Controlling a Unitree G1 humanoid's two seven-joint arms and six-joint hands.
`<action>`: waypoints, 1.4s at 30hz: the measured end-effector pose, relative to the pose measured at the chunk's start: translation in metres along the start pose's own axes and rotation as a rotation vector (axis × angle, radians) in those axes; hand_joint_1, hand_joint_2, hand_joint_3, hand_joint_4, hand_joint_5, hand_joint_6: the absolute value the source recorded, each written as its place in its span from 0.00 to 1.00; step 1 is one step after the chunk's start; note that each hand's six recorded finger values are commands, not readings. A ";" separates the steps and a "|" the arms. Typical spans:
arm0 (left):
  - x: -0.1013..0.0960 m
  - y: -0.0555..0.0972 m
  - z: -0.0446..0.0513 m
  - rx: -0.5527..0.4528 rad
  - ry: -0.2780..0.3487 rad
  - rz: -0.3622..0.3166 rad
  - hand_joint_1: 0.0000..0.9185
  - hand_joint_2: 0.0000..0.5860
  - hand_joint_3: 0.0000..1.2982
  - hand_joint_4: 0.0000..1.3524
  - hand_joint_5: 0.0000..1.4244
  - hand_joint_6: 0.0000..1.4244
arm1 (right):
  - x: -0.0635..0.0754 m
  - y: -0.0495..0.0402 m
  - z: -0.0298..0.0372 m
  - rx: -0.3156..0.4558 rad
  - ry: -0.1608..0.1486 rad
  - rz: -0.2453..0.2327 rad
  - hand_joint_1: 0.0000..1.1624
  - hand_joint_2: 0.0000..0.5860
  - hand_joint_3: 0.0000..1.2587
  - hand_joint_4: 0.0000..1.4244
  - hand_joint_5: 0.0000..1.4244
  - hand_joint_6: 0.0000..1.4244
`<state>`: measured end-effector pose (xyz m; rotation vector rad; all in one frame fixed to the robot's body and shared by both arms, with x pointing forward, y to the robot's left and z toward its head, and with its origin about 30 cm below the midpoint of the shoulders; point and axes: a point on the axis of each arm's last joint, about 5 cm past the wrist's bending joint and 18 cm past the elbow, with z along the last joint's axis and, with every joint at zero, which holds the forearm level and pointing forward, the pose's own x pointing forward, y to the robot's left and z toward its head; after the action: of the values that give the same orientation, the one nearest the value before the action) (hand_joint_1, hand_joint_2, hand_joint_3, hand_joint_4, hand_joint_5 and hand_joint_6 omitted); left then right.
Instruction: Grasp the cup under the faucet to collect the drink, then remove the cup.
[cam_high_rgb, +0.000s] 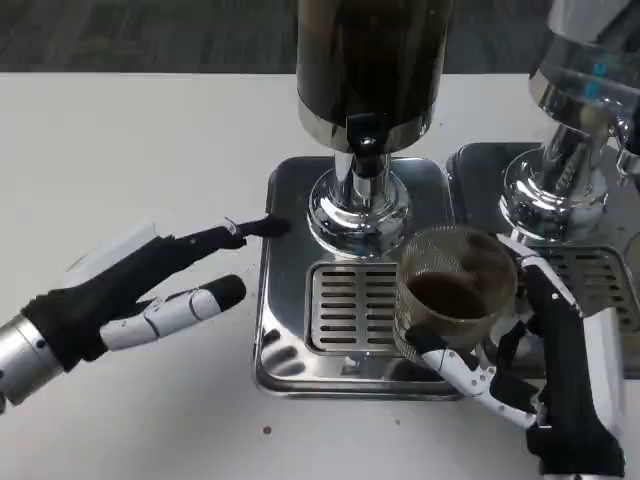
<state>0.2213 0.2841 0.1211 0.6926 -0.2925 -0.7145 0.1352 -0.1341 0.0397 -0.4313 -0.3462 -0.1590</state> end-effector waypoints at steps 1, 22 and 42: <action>-0.001 0.000 0.0005 0.010 0.001 -0.006 0.00 0.32 0.11 0.01 0.02 0.07 | -0.001 -0.0004 0.0005 0.000 -0.001 0.001 0.65 0.36 0.48 0.51 0.60 0.85; -0.023 -0.007 0.0220 0.199 -0.083 -0.128 0.00 0.30 0.08 0.00 0.00 0.04 | -0.023 -0.0138 0.0138 0.004 0.013 0.048 0.65 0.34 0.49 0.52 0.61 0.86; -0.037 -0.010 0.0333 0.255 -0.143 -0.221 0.00 0.29 0.08 0.00 0.00 0.03 | -0.041 -0.0196 0.0259 0.009 0.024 0.041 0.65 0.34 0.51 0.53 0.62 0.88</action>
<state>0.1738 0.2879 0.1384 0.9271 -0.4480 -0.9500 0.0853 -0.1372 0.0544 -0.4266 -0.3143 -0.1230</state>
